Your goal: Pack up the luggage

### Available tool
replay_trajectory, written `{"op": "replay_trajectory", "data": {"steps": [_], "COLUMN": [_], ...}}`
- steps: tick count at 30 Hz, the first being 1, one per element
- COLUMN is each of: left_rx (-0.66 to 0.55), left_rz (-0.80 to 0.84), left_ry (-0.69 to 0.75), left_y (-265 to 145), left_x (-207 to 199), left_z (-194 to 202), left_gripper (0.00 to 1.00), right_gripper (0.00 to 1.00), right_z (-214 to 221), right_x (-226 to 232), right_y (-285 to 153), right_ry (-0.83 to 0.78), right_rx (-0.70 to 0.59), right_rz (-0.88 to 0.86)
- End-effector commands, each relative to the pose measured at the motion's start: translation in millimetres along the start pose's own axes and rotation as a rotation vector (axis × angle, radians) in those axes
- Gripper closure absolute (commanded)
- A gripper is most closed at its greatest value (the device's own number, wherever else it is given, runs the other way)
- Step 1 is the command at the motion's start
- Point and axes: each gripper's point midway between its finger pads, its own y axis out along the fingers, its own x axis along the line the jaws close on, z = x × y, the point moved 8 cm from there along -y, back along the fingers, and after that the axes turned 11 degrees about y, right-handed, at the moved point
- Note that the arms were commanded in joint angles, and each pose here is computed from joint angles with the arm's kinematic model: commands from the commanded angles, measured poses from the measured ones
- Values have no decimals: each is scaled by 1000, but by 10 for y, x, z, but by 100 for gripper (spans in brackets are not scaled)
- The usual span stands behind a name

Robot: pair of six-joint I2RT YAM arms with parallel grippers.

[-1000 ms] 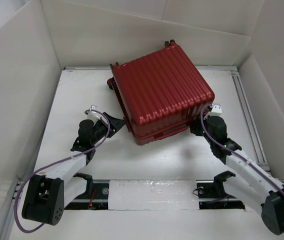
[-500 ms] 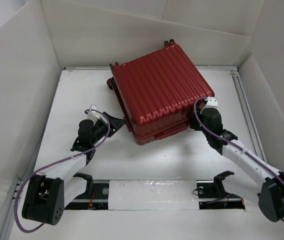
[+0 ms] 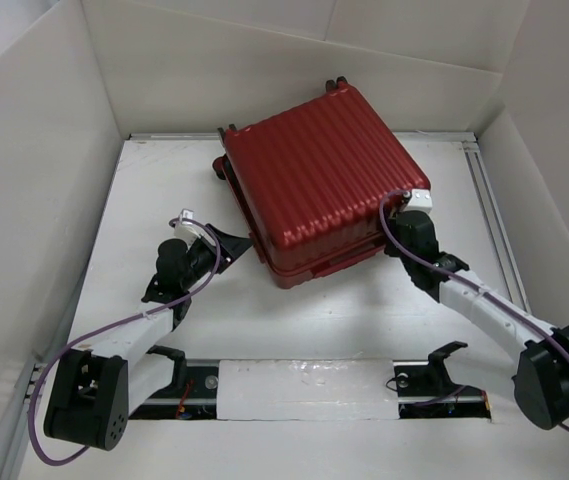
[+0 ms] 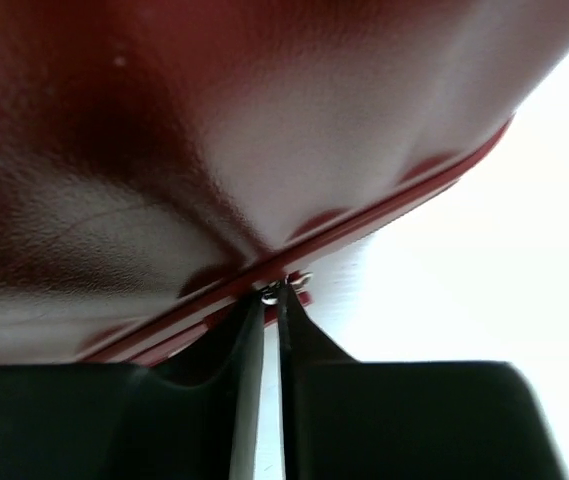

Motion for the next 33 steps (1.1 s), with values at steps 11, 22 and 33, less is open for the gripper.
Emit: {"op": "replay_trajectory", "data": {"steps": [11,22,33], "left_rx": [-59,-148,-58], "left_rz": [54,-23,-13], "left_ry": [46,112,48], "left_y": [-49,-199,-58], "left_x": [-117,-155,39], "left_z": [-81,-188,8], "left_gripper": [50,50,51], "right_gripper": [100,100,100], "right_z": [-335,14,23], "right_x": [645,1723,1549], "right_y": [-65,-971,-1402], "right_ry": [-46,-33,98], "right_rx": [-180,-88,12], "right_rz": [-78,-494,-729]}}
